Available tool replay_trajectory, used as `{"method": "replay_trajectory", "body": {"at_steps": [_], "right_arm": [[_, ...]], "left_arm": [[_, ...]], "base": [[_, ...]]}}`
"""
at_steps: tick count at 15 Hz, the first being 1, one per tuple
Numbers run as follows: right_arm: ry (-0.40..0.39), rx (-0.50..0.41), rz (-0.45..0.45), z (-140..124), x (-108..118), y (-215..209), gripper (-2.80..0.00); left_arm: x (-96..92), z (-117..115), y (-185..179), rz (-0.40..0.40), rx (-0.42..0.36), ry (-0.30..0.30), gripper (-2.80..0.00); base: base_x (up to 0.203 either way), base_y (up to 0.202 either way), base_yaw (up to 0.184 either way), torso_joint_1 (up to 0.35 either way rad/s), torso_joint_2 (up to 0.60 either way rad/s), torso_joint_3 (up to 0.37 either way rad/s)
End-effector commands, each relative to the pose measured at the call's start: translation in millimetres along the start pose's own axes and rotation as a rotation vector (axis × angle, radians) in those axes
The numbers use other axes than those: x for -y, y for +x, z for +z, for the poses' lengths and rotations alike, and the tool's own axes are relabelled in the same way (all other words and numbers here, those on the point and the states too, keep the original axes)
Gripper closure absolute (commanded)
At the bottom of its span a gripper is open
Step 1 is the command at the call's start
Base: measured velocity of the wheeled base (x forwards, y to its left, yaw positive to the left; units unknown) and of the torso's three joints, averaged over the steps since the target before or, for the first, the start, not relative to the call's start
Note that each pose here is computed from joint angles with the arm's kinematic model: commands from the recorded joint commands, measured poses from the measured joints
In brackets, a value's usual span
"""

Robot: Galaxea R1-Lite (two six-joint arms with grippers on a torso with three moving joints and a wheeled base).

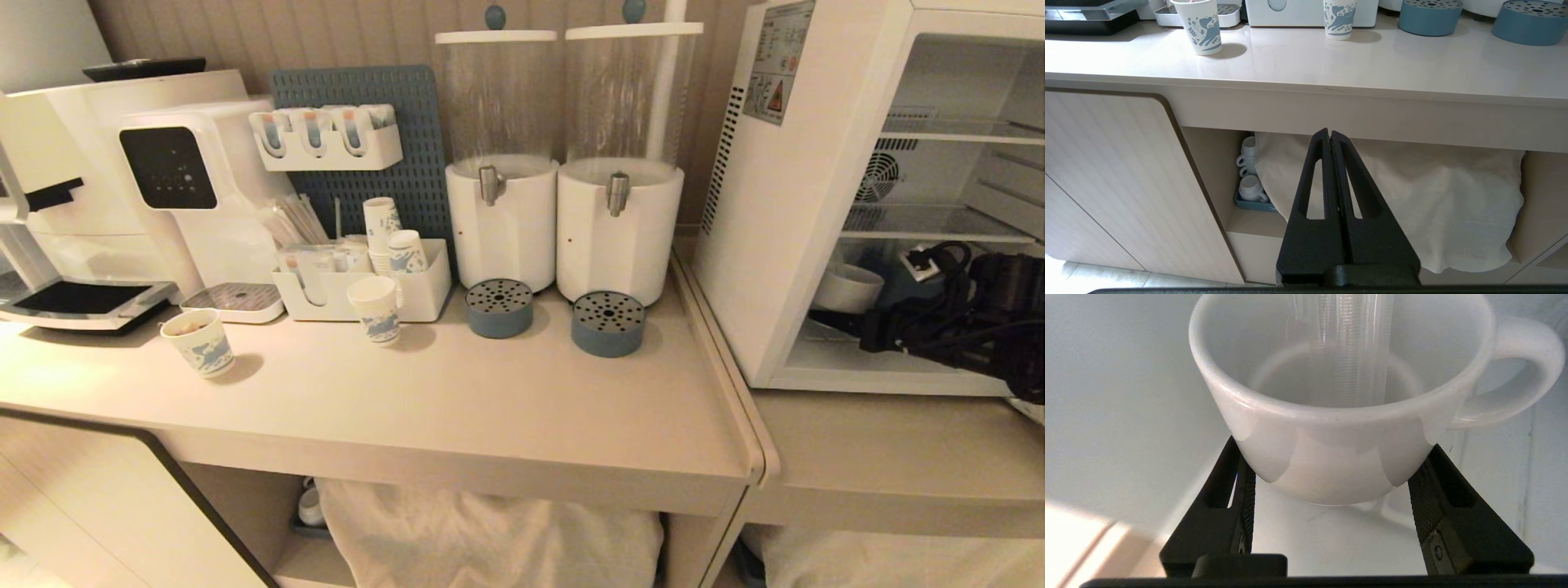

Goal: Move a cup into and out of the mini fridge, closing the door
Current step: Take the ceramic cup out of the freezer

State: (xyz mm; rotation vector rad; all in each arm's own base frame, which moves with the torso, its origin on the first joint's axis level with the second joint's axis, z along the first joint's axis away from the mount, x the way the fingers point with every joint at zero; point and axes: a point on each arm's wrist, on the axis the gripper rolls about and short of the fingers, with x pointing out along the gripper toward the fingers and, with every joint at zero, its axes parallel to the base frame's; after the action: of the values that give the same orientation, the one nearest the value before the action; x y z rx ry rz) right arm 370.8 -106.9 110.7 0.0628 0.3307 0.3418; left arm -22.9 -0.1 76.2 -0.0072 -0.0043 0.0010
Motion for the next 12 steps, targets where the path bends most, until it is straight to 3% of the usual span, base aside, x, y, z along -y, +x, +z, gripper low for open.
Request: {"method": "replay_trajectory", "body": {"at_steps": [1, 7, 12], "right_arm": [[-0.018, 0.02, 0.003, 9.2, -11.2, -15.3, 0.0], [-0.033, -0.012, 0.008, -0.7, -32.6, -42.7, 0.0], [-0.055, 0.008, 0.022, -1.9, -65.0, -90.5, 0.0]], "left_arm": [[0.0, 0.0, 0.0, 0.0, 0.0, 0.0, 0.0], [0.0, -0.1, 0.1, 0.0, -0.003, 0.0, 0.0], [0.0, 0.0, 0.1, 0.0, -0.001, 0.0, 0.0]], "base": [[0.0, 0.0, 0.0, 0.0, 0.0, 0.0], [0.0, 0.0, 0.0, 0.0, 0.0, 0.0], [0.0, 0.0, 0.0, 0.0, 0.0, 0.0]]}}
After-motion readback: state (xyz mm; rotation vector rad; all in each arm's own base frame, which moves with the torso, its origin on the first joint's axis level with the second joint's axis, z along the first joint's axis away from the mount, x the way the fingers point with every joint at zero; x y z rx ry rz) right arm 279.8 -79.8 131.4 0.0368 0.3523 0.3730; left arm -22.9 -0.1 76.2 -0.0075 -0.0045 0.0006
